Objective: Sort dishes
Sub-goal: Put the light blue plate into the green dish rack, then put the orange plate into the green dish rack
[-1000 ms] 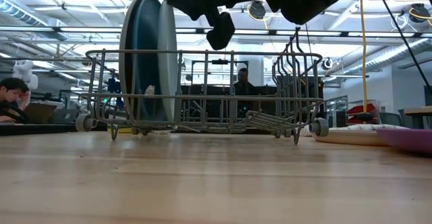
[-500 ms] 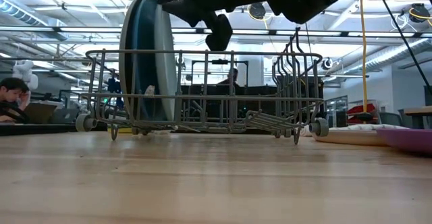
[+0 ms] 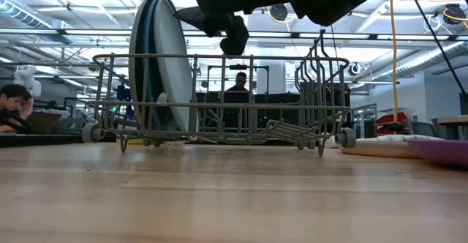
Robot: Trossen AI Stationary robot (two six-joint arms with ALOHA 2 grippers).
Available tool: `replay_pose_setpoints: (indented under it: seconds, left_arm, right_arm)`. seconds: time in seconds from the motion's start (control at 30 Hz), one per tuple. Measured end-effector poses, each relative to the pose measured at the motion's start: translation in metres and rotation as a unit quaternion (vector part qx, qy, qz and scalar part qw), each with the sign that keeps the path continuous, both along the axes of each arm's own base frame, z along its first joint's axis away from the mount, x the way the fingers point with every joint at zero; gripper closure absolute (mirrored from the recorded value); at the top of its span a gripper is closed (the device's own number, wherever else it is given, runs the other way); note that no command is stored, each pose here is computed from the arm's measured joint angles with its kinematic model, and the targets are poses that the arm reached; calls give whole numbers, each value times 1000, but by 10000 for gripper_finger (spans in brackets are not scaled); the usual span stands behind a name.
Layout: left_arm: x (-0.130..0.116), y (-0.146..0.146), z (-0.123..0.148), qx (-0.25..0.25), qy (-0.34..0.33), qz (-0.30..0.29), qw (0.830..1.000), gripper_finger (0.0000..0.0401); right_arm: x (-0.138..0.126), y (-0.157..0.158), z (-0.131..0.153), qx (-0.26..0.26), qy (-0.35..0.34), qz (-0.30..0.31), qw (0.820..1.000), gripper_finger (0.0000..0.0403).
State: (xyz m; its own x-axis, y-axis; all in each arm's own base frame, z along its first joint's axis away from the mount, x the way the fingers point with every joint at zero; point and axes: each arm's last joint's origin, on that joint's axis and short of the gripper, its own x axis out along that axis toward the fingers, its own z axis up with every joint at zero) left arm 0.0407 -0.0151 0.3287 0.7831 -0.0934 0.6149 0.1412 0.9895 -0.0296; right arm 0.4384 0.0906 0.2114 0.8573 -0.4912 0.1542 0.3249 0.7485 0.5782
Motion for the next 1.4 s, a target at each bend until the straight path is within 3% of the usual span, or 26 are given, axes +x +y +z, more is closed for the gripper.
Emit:
replay_pose_setpoints:
  seconds: [0.3, 0.43, 0.7, 1.03, 1.27, 1.4]
  left_arm:
    - [0, 0, 0, 0, 0, 0, 1000, 356]
    - [0, 0, 0, 0, 0, 0, 1000, 356]
    - [0, 0, 0, -1, 0, -1, 1000, 356]
    - [0, 0, 0, -1, 1, -1, 1000, 356]
    - [1, 0, -2, 2, 12, 6, 1000, 356]
    - [2, 0, -2, -5, 19, 17, 1000, 356]
  right_arm:
    - [-2, 6, 2, -20, 2, 7, 1000, 218]
    - [-5, 12, 11, -38, -30, 16, 999, 218]
    - [-21, 33, 39, -137, -28, 8, 990, 218]
    - [-67, 71, 106, -298, 46, 23, 953, 218]
    - [-107, 97, 140, -362, 83, 68, 926, 218]
    - [-127, 106, 146, -379, 149, 64, 911, 218]
